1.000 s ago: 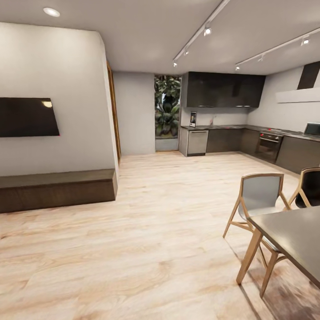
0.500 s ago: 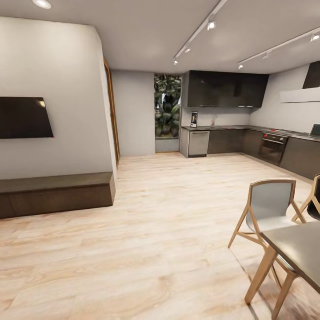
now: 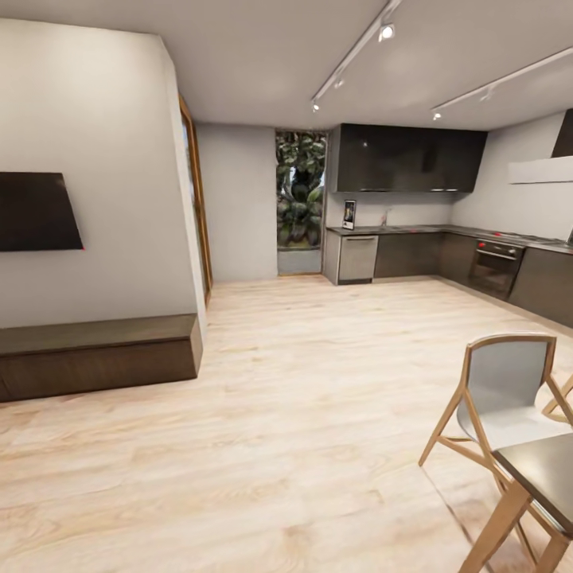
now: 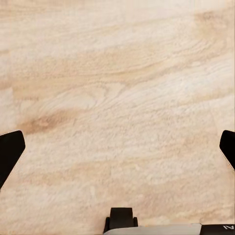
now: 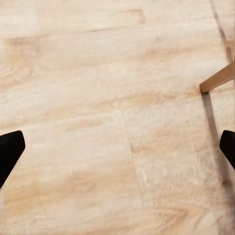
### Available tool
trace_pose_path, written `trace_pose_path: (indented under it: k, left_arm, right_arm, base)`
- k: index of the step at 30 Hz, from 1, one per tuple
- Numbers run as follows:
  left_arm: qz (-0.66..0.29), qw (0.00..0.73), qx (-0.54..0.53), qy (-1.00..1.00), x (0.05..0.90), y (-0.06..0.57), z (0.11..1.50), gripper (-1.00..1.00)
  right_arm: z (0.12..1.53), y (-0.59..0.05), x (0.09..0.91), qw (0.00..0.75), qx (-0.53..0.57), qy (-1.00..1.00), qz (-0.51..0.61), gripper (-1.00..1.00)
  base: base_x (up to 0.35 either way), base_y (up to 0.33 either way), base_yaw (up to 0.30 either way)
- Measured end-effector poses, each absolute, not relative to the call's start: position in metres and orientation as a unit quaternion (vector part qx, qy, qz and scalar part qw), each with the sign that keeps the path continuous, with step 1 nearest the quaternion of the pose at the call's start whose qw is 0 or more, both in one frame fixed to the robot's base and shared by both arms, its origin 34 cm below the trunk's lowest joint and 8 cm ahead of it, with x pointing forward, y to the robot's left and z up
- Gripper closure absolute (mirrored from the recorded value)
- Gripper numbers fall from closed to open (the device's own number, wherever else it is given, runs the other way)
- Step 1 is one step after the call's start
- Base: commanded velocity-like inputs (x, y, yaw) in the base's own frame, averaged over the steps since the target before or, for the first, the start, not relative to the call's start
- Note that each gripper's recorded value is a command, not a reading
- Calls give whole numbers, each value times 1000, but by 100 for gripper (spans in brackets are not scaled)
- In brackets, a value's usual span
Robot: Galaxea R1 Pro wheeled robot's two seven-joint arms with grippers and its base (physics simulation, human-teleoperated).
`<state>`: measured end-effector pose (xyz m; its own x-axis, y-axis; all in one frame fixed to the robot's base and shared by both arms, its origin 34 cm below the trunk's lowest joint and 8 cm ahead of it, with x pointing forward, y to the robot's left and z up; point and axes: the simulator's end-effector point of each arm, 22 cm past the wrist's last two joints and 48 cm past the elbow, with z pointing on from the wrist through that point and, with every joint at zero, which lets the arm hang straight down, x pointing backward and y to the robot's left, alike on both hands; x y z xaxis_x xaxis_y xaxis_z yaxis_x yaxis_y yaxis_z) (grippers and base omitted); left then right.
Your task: Pick up the poster from the kitchen countertop and hang it on one of the wall nails in the kitchen.
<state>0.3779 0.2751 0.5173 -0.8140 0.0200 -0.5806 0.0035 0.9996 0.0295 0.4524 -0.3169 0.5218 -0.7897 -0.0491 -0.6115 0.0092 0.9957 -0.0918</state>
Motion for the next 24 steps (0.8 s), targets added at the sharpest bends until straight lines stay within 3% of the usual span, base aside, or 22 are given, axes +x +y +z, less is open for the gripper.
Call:
trace_pose_path:
  k: [24]
  left_arm:
    - [14, 306, 7, 952, 378, 275, 518, -100]
  right_arm:
    - [522, -318, 452, 324, -10, 945, -46, -100]
  base:
    - [343, 0, 0]
